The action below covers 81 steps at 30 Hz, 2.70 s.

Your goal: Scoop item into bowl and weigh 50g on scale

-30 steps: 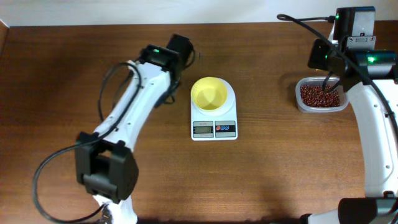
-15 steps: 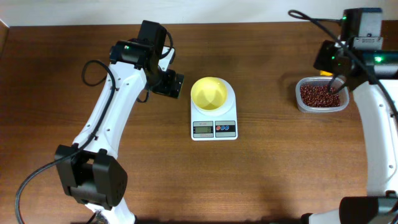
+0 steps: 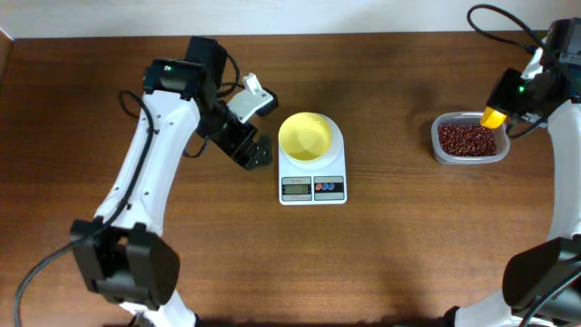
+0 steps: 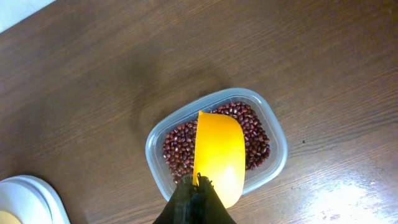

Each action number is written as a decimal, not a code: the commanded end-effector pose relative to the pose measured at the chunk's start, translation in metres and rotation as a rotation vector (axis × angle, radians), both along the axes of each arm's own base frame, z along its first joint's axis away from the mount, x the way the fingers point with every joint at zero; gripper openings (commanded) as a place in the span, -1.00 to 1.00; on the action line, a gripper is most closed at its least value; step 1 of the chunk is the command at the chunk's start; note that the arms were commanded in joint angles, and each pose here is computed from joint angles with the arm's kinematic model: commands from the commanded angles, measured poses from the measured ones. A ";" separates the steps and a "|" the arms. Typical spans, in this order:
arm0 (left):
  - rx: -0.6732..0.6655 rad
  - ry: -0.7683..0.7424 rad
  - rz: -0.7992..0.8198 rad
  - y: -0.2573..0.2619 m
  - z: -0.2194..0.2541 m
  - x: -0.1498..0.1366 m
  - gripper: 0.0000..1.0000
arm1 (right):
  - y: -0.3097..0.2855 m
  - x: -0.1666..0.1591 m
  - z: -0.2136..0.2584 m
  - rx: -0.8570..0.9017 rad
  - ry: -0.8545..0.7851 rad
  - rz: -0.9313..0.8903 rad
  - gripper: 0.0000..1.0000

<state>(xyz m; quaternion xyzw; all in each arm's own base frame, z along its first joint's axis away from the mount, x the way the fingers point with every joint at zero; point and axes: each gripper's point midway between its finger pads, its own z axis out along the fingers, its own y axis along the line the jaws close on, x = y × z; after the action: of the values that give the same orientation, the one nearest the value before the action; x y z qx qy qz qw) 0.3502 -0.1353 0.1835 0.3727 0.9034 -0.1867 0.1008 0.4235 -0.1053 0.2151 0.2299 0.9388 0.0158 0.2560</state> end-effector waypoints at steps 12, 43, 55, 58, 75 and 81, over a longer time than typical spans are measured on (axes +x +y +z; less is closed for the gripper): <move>0.089 -0.350 -0.077 -0.002 0.016 -0.038 0.98 | -0.008 0.004 0.009 -0.007 -0.030 -0.008 -0.92; -0.072 -0.321 -0.087 -0.022 0.015 -0.060 0.97 | -0.018 0.013 -0.063 -0.067 0.156 0.124 -0.92; -0.072 -0.321 -0.087 -0.022 0.015 -0.060 0.98 | 0.004 0.004 -0.124 0.069 0.279 0.198 -0.92; -0.072 -0.321 -0.087 -0.022 0.015 -0.060 0.98 | 0.011 -0.008 -0.137 0.096 0.319 0.226 -0.92; -0.072 -0.321 -0.087 -0.022 0.015 -0.060 0.97 | 0.008 -0.013 -0.136 0.140 0.308 0.268 -0.92; -0.072 -0.322 -0.087 -0.022 0.016 -0.060 0.97 | 0.001 -0.017 -0.135 0.193 0.293 0.247 -0.92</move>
<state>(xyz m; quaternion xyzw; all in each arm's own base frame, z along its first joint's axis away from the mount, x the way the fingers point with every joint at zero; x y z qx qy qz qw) 0.2939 -0.1546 0.1978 0.4333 0.8535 -0.1495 0.2479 0.4172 -0.1067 0.0930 0.1326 0.9796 0.0974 0.1153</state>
